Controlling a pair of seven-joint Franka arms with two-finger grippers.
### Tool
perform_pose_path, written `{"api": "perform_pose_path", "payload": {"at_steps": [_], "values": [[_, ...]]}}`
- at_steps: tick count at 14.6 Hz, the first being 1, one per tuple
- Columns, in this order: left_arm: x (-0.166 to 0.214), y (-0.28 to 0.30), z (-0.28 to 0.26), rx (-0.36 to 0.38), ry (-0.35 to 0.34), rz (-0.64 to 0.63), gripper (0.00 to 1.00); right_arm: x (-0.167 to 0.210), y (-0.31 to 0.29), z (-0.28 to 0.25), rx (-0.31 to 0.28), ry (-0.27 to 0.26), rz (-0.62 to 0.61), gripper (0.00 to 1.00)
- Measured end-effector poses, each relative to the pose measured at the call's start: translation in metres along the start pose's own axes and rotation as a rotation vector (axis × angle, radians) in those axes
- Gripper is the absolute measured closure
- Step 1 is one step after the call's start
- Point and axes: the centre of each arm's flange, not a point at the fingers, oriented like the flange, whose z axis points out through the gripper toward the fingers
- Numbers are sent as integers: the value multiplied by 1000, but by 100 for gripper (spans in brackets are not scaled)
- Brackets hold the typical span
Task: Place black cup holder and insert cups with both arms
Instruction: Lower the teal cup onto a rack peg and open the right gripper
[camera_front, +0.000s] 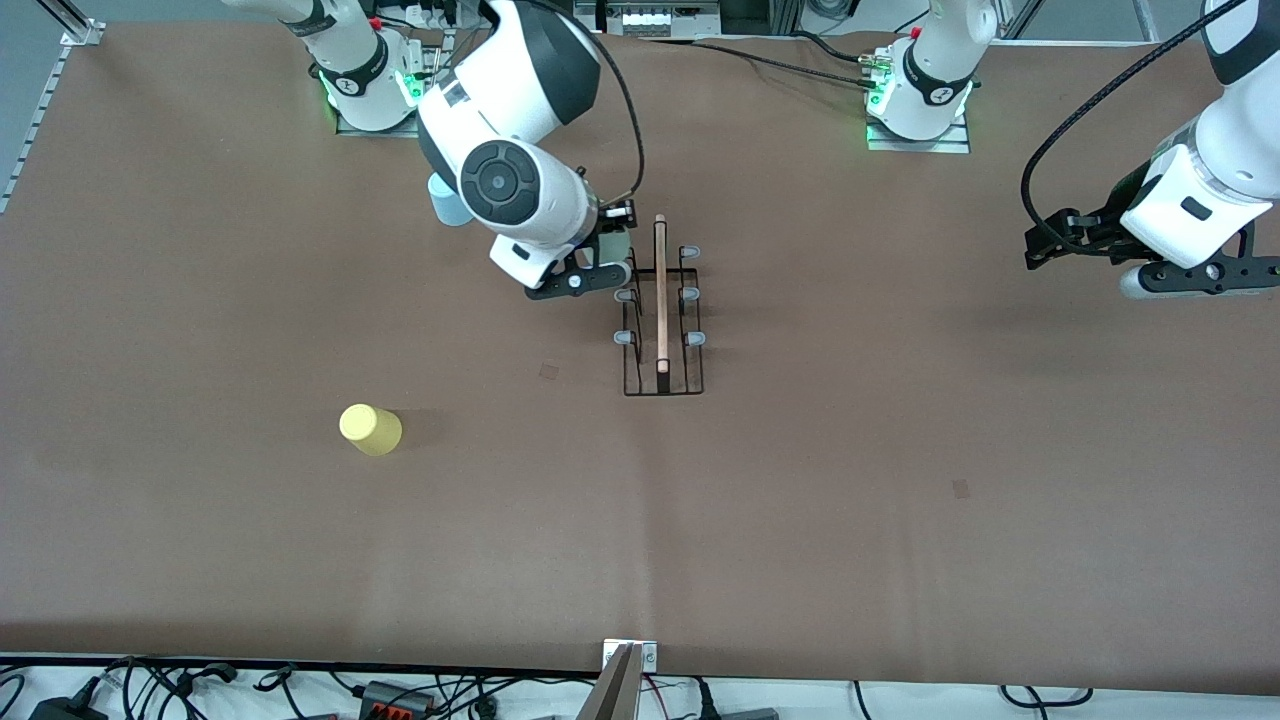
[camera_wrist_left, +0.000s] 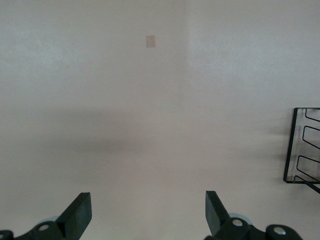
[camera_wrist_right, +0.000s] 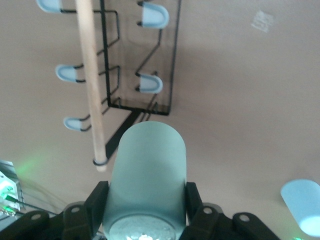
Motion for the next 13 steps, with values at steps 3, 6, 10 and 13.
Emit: {"api": "perform_pose_path", "payload": {"at_steps": [3,6,10,13], "values": [[0,0,0,0,0,1,0,6,-9,26,-11,-5,-6,33],[0,0,0,0,0,2,0,10,-17,48,-22,-9,6,33],[0,0,0,0,0,2,0,11,-17,55,-28,-15,12,33],[0,0,0,0,0,2,0,13,-16,56,-30,-16,15,33]]}}
